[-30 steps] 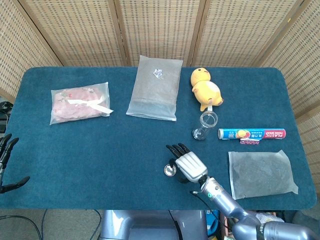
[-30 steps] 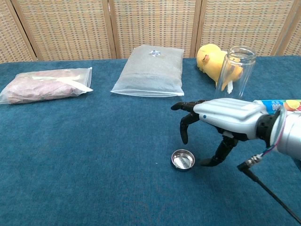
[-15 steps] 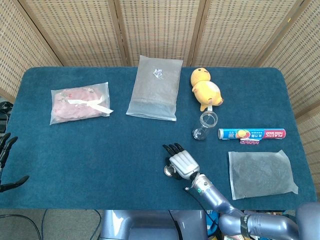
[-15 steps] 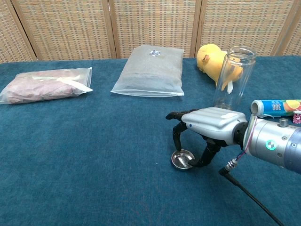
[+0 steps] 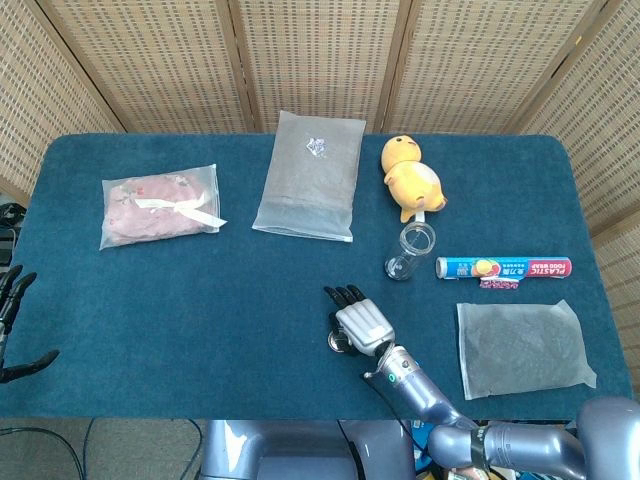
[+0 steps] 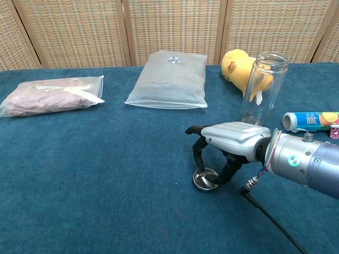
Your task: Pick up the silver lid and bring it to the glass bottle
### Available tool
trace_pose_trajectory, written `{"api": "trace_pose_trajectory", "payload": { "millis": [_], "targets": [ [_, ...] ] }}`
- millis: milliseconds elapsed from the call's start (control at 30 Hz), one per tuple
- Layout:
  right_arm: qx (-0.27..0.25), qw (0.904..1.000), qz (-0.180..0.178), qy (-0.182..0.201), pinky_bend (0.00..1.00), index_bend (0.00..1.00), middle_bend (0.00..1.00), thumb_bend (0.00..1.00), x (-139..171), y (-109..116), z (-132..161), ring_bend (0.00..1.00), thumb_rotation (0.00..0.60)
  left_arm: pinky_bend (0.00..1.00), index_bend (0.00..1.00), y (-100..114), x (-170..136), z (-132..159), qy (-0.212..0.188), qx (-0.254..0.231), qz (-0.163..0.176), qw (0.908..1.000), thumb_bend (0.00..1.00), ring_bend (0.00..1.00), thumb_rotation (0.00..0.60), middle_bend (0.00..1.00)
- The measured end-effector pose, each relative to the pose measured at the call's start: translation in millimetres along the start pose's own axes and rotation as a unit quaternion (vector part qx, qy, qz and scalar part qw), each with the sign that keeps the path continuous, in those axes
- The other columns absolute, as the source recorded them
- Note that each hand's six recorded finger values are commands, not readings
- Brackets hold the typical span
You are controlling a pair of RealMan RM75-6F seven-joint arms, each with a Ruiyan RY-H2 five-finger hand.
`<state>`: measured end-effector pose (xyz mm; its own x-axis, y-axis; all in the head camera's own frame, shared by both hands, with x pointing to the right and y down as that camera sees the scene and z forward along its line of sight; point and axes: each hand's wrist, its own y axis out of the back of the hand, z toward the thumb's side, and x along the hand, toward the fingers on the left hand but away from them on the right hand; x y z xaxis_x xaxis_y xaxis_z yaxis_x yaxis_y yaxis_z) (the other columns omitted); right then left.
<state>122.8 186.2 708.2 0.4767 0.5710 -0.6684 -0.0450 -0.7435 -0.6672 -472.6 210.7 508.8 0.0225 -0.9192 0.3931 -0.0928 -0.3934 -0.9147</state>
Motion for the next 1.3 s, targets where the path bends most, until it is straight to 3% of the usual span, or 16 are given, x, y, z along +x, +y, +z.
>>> {"api": "trace_pose_trajectory", "payload": {
  "millis": [300, 767, 967, 1167, 1300],
  "targets": [
    [0.004, 1.0, 0.005, 0.0, 0.0, 0.56, 0.0, 0.54, 3, -3, -2, 0.0, 0.6, 0.0, 0.0, 0, 0, 1, -0.001, 0.0, -0.001, 1.0, 0.0, 0.0, 0.6, 0.0],
    [0.004, 1.0, 0.004, 0.002, 0.0, 0.65, 0.0, 0.68, 0, -8, -2, 0.0, 0.6, 0.0, 0.0, -1, 1, -1, 0.002, 0.0, -0.001, 1.0, 0.0, 0.0, 0.6, 0.0],
    [0.001, 1.0, -0.001, 0.005, 0.0, 0.66, 0.0, 0.69, 0, -6, -1, 0.0, 0.6, 0.0, 0.0, -1, 1, 0, 0.001, 0.001, -0.001, 1.0, 0.0, 0.0, 0.6, 0.0],
    [-0.009, 0.9998, -0.01, 0.012, 0.0, 0.67, 0.0, 0.69, 2, 1, 4, 0.0, 0.6, 0.0, 0.0, -1, 1, 0, 0.001, 0.001, -0.002, 1.0, 0.0, 0.0, 0.6, 0.0],
    [-0.022, 0.9989, -0.035, 0.021, 0.0, 0.67, 0.0, 0.69, 5, 21, 9, 0.0, 0.6, 0.0, 0.0, -1, 1, 0, 0.001, -0.001, -0.002, 1.0, 0.0, 0.0, 0.6, 0.0]
  ]
}}
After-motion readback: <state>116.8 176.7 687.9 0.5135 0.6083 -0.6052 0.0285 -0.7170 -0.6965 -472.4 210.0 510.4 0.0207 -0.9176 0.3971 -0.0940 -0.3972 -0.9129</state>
